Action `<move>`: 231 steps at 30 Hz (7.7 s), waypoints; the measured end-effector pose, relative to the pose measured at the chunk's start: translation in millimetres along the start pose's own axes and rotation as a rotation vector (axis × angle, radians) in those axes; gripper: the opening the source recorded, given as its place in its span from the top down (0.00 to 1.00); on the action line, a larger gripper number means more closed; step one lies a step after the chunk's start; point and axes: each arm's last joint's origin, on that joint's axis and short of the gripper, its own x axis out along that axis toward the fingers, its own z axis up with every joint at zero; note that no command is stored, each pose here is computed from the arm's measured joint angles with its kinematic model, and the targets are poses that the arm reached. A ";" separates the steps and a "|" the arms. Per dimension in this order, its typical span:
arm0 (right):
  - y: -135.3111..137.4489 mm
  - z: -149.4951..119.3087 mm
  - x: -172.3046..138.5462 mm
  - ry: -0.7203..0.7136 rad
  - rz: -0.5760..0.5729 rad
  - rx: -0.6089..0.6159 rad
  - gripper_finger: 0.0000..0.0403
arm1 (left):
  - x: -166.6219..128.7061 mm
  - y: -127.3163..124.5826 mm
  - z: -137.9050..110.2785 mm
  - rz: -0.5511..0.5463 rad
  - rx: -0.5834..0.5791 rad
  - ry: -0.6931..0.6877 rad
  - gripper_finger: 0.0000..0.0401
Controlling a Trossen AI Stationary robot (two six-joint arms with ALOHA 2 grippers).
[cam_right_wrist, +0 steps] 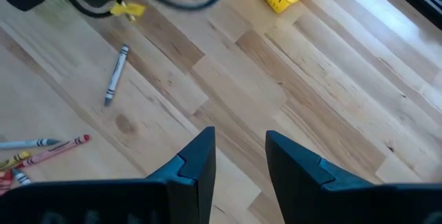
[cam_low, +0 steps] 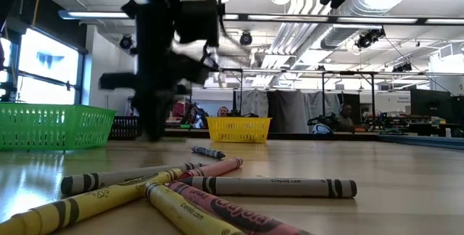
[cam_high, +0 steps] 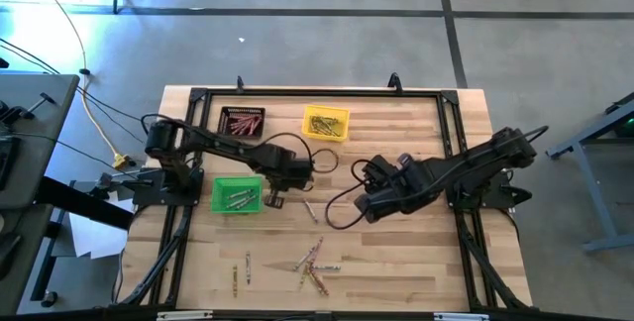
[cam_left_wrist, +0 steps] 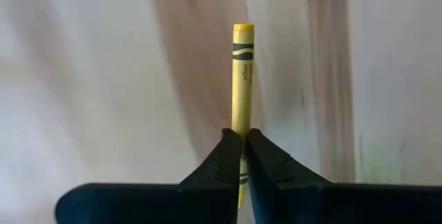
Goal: Sort crayons
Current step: Put the yellow crayon into the yellow bin, then put the blue crayon into the green bin
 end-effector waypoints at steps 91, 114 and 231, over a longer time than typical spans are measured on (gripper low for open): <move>71.0 51.3 144.5 0.096 0.225 0.199 0.72 | -141.8 -69.7 -140.6 -0.361 -0.542 -0.360 0.82; 120.0 -1.3 215.1 0.319 0.249 0.334 0.72 | -161.8 -66.6 -203.6 -0.267 -0.547 -0.446 0.82; 130.7 114.0 45.0 -0.503 0.216 0.203 0.98 | -128.3 -26.8 -116.9 -0.138 -0.732 -1.579 0.89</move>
